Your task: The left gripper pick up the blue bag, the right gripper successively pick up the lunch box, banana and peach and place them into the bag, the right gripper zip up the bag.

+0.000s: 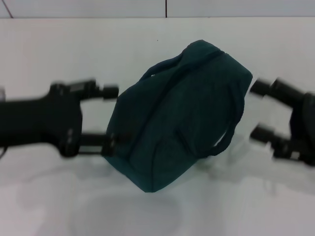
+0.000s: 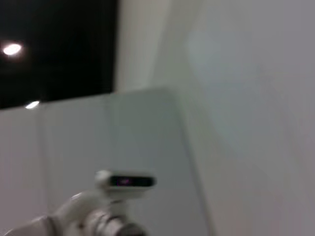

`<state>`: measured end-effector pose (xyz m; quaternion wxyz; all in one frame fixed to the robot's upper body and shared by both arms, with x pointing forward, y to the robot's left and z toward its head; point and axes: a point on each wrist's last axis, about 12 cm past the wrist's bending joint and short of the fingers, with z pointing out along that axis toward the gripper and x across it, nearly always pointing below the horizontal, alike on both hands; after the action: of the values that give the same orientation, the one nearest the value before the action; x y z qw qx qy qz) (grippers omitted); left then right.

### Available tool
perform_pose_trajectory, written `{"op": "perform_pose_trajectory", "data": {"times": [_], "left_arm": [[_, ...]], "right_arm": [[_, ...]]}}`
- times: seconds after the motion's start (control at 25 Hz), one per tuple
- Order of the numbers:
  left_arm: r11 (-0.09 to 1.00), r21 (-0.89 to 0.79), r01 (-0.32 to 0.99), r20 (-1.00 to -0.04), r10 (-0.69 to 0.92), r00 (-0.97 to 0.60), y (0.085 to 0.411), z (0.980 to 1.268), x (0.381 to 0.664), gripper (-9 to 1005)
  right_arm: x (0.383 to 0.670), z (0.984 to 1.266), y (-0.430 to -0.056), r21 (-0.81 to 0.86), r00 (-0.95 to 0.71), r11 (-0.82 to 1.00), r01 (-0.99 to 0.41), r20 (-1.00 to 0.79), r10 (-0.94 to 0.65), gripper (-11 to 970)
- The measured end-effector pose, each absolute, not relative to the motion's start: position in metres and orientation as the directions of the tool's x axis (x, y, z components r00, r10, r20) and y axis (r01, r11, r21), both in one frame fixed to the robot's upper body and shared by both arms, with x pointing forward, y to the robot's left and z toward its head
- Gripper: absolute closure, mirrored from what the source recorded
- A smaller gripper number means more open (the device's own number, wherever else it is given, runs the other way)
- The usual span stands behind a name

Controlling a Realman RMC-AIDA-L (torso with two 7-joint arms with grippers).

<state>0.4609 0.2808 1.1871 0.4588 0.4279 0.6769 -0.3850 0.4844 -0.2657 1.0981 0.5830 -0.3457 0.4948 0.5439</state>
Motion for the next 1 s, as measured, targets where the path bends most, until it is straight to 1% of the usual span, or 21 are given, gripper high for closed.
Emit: {"op": "perform_pose_trajectory", "data": {"times": [0.16,0.36,0.48,0.52,0.76,0.88,1.0], "left_arm": [[0.321,-0.168,0.932,-0.95,0.201,-0.24,0.293,1.15,0.444,114],[0.328,-0.171,0.929,-0.958,0.166,-0.235,0.305,1.11,0.428,114],[0.334,-0.182,0.925,-0.957,0.155,-0.244,0.309,1.093,0.421,115],[0.342,-0.184,0.921,-0.956,0.156,-0.249,0.311,1.083,0.418,115],[0.378,-0.169,0.91,-0.965,0.127,-0.232,0.316,1.059,0.414,115],[0.42,-0.159,0.894,-0.968,0.113,-0.225,0.321,1.05,0.413,114],[0.43,-0.159,0.889,-0.968,0.109,-0.226,0.322,1.048,0.413,114]], "right_arm": [[0.471,1.083,-0.253,0.095,-0.073,0.103,-0.99,-0.976,0.205,87],[0.453,1.061,-0.249,0.081,-0.06,0.142,-0.987,-0.988,0.141,87],[0.449,1.051,-0.25,0.084,-0.07,0.167,-0.982,-0.994,0.084,87],[0.448,1.047,-0.251,0.086,-0.077,0.183,-0.979,-0.995,0.059,87],[0.442,1.022,-0.257,0.074,-0.093,0.31,-0.948,-0.995,-0.047,87],[0.442,1.018,-0.258,0.056,-0.082,0.368,-0.928,-0.995,-0.055,87],[0.44,1.016,-0.26,0.048,-0.075,0.392,-0.919,-0.996,-0.056,87]]}}
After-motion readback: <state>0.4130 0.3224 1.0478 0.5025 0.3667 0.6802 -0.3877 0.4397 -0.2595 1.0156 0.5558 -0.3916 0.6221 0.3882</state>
